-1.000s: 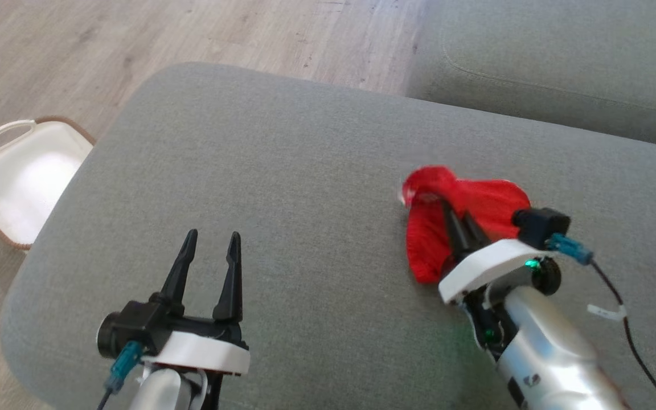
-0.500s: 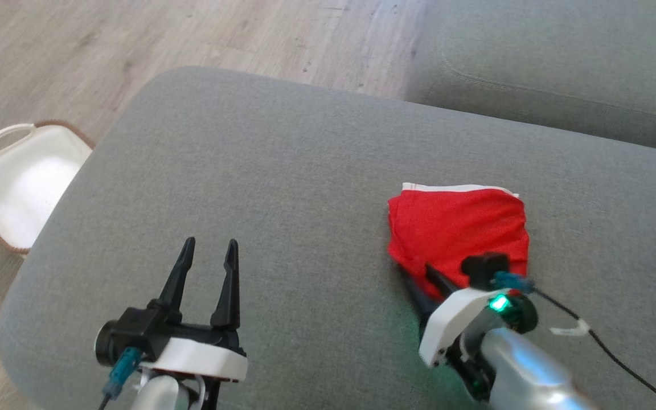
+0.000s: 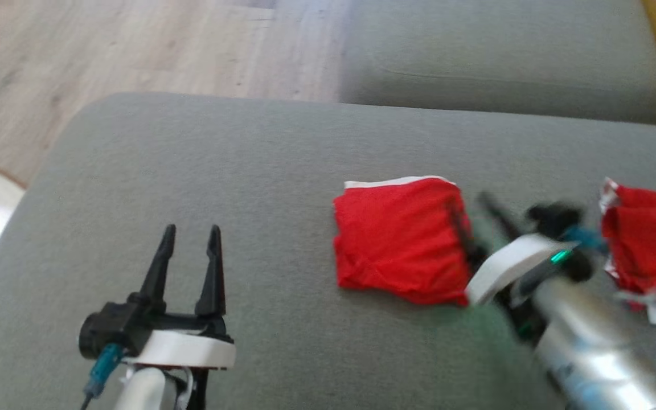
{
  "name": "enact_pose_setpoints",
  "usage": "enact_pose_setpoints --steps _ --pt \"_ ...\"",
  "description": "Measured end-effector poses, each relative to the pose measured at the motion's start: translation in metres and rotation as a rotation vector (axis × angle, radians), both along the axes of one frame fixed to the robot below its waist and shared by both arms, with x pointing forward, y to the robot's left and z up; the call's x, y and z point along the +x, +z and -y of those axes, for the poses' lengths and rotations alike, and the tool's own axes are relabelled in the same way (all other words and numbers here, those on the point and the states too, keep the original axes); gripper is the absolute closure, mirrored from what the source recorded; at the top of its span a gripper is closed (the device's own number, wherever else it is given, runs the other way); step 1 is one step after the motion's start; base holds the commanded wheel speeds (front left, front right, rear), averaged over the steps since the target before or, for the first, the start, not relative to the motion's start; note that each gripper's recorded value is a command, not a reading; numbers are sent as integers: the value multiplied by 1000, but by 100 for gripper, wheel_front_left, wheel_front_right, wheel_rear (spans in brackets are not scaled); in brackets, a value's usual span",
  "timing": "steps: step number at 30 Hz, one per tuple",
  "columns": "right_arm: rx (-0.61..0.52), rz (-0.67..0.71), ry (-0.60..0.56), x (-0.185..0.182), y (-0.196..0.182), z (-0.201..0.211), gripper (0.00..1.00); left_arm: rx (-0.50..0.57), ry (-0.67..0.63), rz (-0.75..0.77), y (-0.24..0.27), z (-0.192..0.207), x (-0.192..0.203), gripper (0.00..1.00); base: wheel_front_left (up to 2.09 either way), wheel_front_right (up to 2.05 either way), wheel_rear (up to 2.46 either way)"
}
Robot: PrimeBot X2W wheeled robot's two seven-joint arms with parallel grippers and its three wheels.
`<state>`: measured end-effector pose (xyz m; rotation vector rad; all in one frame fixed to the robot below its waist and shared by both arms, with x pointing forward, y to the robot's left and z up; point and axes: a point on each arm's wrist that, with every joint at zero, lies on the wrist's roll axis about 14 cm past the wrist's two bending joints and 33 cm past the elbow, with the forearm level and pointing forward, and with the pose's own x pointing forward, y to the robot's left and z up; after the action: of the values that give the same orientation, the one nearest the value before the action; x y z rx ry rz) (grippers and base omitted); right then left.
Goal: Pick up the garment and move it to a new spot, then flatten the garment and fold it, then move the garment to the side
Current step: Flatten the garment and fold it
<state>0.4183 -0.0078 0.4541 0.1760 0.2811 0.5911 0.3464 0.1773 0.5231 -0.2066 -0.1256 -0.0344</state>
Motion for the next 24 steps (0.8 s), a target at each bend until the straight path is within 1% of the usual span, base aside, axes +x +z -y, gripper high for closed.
enact_pose_setpoints --steps 2,4,6,7,9,11,15,19,24 --pt "24 95 -100 25 31 34 0 -1 -15 25 8 5 6 0 0 0 0" --pt "28 200 -190 40 61 67 0 -1 -33 44 15 11 12 0 0 0 0" --pt "39 281 -287 45 82 100 0 -2 -59 58 19 19 17 0 0 0 0" --pt "42 307 -330 43 87 113 0 -1 -67 61 20 23 20 0 0 0 0" --pt "40 327 -402 29 82 133 0 7 -81 63 21 28 24 0 0 0 0" --pt "25 308 -453 7 65 143 0 6 -87 59 20 31 28 0 0 0 0" --pt "-20 262 -494 -27 37 152 0 2 -107 30 9 39 29 0 0 0 0" --pt "-33 265 -516 -36 36 159 0 -1 -118 -7 -4 43 24 0 0 0 0" --pt "-20 277 -499 -35 40 152 0 -1 -116 -8 -4 42 24 0 0 0 0"
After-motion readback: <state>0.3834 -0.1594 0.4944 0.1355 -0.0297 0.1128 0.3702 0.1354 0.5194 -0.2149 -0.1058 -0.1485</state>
